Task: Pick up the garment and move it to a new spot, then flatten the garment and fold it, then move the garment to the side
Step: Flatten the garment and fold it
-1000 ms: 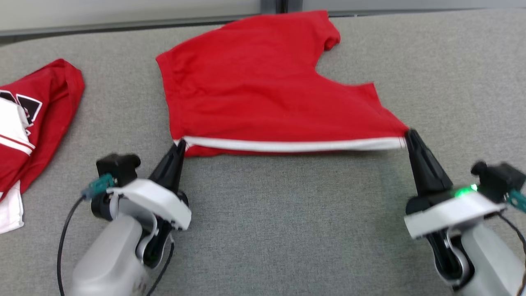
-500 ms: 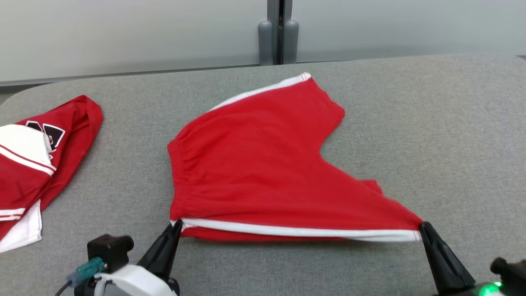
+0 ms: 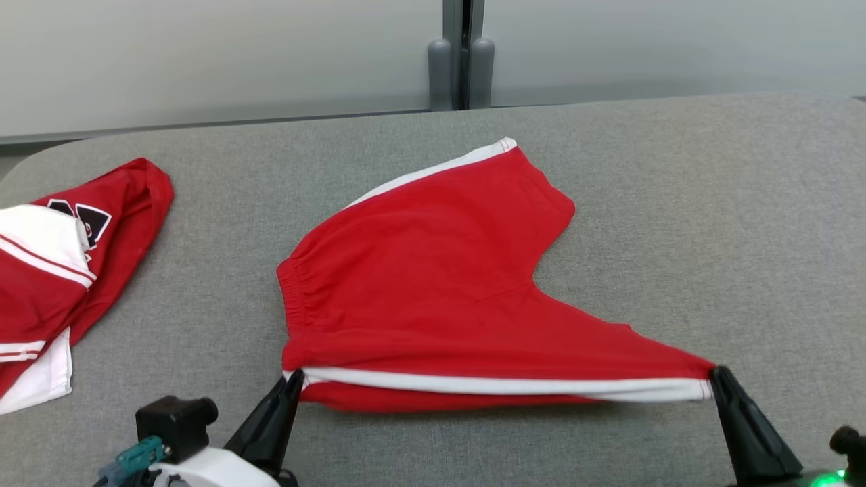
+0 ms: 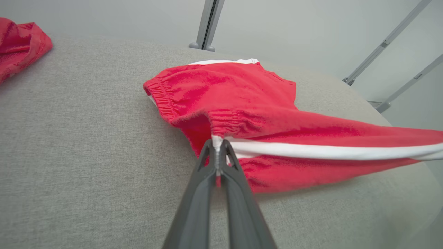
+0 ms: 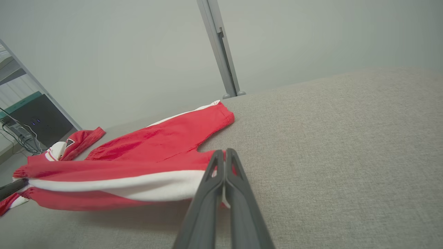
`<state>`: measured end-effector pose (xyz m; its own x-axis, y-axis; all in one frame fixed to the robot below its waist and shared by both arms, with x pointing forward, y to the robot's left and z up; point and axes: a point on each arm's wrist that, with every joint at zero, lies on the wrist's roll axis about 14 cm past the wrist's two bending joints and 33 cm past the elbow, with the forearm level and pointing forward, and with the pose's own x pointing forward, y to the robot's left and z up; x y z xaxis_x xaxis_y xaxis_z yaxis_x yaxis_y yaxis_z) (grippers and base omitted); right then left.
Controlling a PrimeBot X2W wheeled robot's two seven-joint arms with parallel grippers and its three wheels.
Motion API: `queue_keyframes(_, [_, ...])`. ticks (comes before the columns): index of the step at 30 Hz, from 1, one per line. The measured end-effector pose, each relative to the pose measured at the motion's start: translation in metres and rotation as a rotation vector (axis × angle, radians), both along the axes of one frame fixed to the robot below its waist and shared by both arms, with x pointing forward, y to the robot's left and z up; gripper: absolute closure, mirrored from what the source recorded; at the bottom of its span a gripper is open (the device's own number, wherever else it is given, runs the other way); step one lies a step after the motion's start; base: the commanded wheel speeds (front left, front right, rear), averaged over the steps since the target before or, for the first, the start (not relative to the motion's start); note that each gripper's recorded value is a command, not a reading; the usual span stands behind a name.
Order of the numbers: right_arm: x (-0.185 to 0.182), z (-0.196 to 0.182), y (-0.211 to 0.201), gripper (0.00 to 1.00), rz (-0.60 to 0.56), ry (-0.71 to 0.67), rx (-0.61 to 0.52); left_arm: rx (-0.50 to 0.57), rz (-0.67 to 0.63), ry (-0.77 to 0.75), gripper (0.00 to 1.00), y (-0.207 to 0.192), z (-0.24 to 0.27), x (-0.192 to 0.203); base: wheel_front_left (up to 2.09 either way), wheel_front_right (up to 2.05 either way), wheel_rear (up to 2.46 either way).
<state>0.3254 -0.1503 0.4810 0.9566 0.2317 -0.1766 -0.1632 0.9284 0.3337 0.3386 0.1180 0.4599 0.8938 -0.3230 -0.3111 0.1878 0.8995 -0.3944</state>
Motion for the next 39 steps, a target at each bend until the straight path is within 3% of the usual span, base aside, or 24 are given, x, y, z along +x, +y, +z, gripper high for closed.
queue_keyframes(8, [0.057,0.01,-0.003,1.0,0.033,-0.077,-0.032,-0.049,0.003,-0.035,1.0,-0.009,0.001,0.034,0.0,0.0,0.0])
queue_keyframes(15, [0.14,0.017,0.011,1.0,0.125,-0.146,-0.066,-0.079,0.033,-0.08,1.0,-0.006,-0.003,0.081,0.0,0.0,0.0])
queue_keyframes(23, [0.236,0.011,0.053,1.0,0.25,-0.177,-0.07,-0.097,0.101,-0.124,1.0,0.008,-0.017,0.136,0.0,0.0,0.0])
queue_keyframes(29, [0.278,-0.022,0.085,1.0,0.3,-0.112,-0.04,-0.071,0.149,-0.085,1.0,0.025,-0.045,0.153,0.0,0.0,0.0])
queue_keyframes(36, [0.295,-0.068,0.103,1.0,0.31,-0.004,-0.022,-0.056,0.169,-0.023,1.0,0.034,-0.072,0.158,0.0,0.0,0.0])
queue_keyframes(37, [0.297,-0.072,0.103,1.0,0.304,0.006,-0.017,-0.055,0.168,-0.019,0.76,0.033,-0.074,0.158,0.0,0.0,0.0])
queue_keyframes(38, [0.297,-0.077,0.103,0.84,0.3,0.018,-0.017,-0.055,0.168,-0.018,0.08,0.033,-0.075,0.159,0.0,0.0,0.0])
queue_keyframes(39, [0.297,-0.079,0.103,0.53,0.298,0.017,-0.016,-0.054,0.168,-0.017,0.0,0.033,-0.076,0.16,0.0,0.0,0.0])
